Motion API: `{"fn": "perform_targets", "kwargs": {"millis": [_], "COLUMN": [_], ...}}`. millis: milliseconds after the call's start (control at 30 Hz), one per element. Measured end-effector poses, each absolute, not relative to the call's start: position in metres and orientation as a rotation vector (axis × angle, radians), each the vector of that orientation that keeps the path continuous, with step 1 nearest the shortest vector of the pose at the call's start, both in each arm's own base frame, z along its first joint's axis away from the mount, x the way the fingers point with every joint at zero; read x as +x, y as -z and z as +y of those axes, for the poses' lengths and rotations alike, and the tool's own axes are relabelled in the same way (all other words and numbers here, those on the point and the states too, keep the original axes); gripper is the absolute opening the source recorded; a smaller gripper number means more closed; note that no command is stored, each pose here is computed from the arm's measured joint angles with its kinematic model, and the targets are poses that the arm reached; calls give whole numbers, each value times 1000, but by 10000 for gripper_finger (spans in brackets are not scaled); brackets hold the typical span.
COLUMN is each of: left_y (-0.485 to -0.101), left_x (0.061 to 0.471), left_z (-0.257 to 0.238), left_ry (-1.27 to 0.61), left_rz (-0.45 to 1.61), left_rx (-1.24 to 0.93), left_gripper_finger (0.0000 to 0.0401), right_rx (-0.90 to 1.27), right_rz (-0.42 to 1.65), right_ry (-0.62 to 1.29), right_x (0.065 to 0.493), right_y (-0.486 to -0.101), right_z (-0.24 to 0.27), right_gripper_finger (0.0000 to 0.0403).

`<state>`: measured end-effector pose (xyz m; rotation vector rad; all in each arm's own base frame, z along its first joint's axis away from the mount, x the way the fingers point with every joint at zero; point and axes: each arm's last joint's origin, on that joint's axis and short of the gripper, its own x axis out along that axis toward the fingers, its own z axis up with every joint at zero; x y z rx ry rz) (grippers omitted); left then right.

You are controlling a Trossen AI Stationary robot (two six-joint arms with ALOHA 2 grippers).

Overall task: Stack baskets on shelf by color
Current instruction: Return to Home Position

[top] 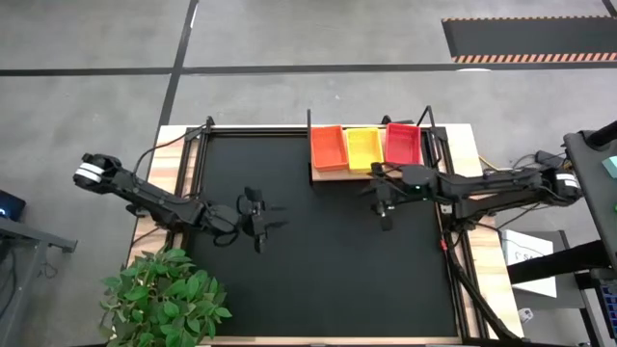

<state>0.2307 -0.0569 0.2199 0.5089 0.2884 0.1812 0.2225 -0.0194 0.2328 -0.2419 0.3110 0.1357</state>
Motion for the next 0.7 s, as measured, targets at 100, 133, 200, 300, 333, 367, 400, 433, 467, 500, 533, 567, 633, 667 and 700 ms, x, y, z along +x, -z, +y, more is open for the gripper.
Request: {"fn": "perform_targets", "kwargs": {"millis": [100, 133, 200, 300, 333, 367, 400, 433, 467, 500, 533, 567, 633, 667, 700], "left_y": [-222, -225, -227, -226, -225, -224, -222, -220, -217, -214, -211, -208, -206, -204, -203], "left_x": [226, 223, 219, 209, 206, 203, 200, 196, 194, 191, 188, 185, 181, 178, 176], "left_z": [-50, -48, -44, -39, -37, -35, -33, -31, -29, -28, -26, -24, -21, -20, -20], "left_ry": [-188, -186, -166, -148, -153, -160, -167, -174, -177, -182, -190, -201, -223, -230, -232], "left_rz": [221, 195, 166, 139, 134, 129, 124, 111, 90, 72, 51, 28, -17, -37, -52], "left_rx": [519, 510, 497, 486, 483, 479, 476, 468, 460, 453, 446, 438, 420, 406, 401], "left_gripper_finger": [168, 168, 168, 168, 168, 168, 168, 168, 168, 168, 168, 168, 168, 168, 168], "right_rx": [-266, -268, -263, -267, -271, -274, -282, -295, -304, -314, -323, -325, -317, -310, -299], "right_rz": [230, 222, 207, 193, 188, 188, 187, 182, 178, 168, 149, 126, 93, 82, 74], "right_ry": [-116, -111, -105, -107, -107, -109, -112, -114, -114, -114, -112, -107, -71, -42, -16], "right_x": [210, 206, 199, 190, 187, 183, 181, 178, 175, 172, 169, 167, 163, 162, 161], "right_y": [-228, -226, -222, -215, -212, -209, -205, -203, -200, -197, -196, -195, -194, -195, -196], "right_z": [-19, -20, -19, -18, -18, -17, -17, -16, -16, -16, -15, -15, -15, -16, -16], "right_gripper_finger": [113, 110, 105, 97, 94, 90, 87, 83, 79, 76, 72, 69, 62, 59, 56]}}
